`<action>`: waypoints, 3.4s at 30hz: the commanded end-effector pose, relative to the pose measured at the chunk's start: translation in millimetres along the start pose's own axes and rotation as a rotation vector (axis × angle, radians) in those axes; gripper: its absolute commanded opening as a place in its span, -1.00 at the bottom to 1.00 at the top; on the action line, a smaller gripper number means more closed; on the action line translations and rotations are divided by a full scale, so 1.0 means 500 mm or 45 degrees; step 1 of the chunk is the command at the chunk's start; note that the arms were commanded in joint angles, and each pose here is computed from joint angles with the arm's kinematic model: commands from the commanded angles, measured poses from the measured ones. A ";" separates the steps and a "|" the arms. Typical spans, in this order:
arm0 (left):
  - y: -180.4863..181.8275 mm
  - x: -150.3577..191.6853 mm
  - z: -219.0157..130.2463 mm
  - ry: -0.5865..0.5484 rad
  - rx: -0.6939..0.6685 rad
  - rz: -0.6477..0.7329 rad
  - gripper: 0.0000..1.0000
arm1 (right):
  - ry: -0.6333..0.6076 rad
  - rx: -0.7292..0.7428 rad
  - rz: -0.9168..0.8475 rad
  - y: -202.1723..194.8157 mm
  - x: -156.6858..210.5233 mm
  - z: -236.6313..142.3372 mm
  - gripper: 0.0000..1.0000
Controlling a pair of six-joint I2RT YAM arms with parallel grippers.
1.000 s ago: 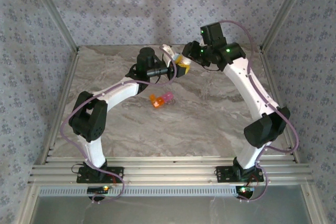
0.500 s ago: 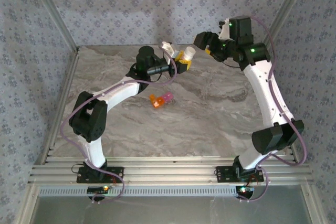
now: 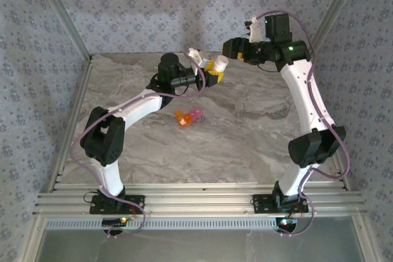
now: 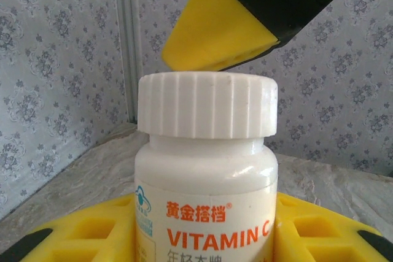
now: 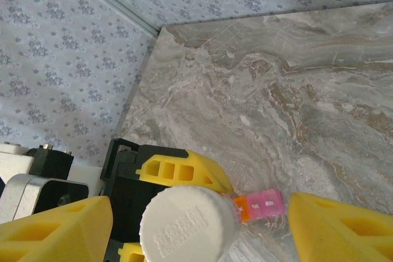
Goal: Sort the pills into containers
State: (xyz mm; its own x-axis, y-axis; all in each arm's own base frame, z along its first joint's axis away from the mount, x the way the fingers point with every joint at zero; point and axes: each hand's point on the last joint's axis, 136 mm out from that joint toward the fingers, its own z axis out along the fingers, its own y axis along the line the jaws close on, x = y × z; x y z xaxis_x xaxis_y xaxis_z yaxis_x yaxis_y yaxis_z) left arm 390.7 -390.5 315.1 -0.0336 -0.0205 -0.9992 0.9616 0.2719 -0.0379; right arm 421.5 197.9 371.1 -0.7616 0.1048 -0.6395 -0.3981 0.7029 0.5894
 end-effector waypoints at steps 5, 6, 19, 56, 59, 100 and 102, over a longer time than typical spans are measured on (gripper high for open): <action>-0.010 -0.052 -0.002 -0.069 0.042 0.051 -1.00 | 0.080 -0.038 -0.056 0.022 0.024 0.022 0.46; -0.011 -0.051 -0.002 -0.068 0.043 0.050 -1.00 | 0.087 -0.038 -0.054 0.022 0.027 0.025 0.45; -0.014 -0.056 -0.007 -0.072 0.038 0.058 -1.00 | 0.152 0.034 0.004 0.001 0.058 0.045 -0.15; -0.002 -0.049 -0.008 -0.074 -0.059 0.086 -1.00 | -0.240 0.058 0.174 0.003 -0.017 -0.100 0.58; -0.008 -0.052 -0.009 -0.074 -0.041 0.084 -1.00 | -0.220 0.119 0.087 -0.014 -0.013 -0.104 0.57; -0.037 -0.065 -0.012 -0.088 0.031 0.054 -1.00 | 0.076 0.200 -0.221 0.012 0.044 -0.012 0.53; -0.038 -0.065 -0.010 -0.089 0.034 0.057 -1.00 | 0.061 0.191 -0.205 0.010 0.036 -0.012 0.52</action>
State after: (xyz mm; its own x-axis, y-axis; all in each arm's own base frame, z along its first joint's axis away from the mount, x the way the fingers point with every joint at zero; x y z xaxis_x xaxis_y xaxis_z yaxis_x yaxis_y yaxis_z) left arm 390.7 -390.8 309.9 -0.0485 -0.0216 -0.9986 0.9561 0.2883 -0.0526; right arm 395.1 202.5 349.8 -0.7421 -0.0871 -0.6646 -0.4449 0.8057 0.3911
